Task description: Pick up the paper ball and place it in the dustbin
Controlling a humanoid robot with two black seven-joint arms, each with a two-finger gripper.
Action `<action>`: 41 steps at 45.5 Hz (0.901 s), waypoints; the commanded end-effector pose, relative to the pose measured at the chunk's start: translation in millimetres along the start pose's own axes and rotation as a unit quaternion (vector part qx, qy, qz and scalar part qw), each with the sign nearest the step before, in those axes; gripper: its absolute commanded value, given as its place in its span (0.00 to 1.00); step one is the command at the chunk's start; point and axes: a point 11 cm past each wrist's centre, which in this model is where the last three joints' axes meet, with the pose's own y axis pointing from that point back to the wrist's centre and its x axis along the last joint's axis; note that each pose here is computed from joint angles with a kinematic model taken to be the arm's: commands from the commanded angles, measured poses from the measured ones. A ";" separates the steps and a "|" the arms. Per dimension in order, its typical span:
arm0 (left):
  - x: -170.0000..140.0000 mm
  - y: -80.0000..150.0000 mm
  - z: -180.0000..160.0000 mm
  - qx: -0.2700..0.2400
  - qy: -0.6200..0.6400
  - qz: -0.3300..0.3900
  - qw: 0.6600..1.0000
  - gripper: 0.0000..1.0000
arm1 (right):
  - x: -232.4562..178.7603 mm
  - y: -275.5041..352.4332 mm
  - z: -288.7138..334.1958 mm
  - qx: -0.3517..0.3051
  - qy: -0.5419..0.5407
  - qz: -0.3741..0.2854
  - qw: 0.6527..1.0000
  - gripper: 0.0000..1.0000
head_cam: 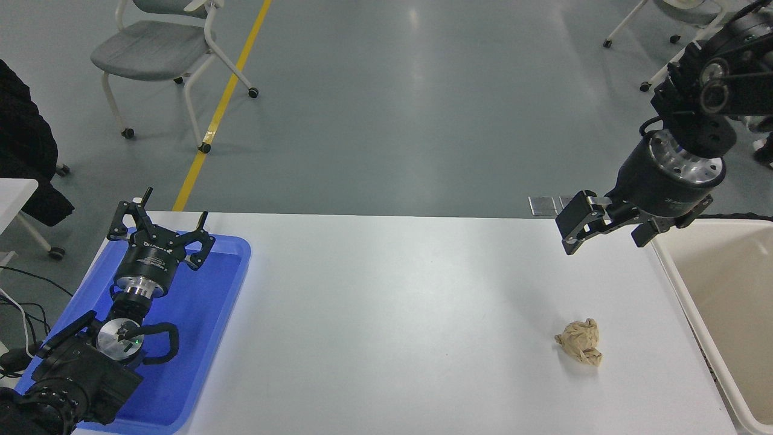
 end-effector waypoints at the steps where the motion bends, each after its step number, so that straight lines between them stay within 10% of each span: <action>1: 0.2 0.2 0.0 0.000 0.000 0.000 1.000 1.00 | 0.5 2.3 0.8 0.002 -0.003 0.003 1.000 1.00; 41: 0.2 0.1 -0.1 0.000 0.000 0.000 1.000 1.00 | -14.7 -104.7 57.3 0.017 -0.060 0.010 0.998 1.00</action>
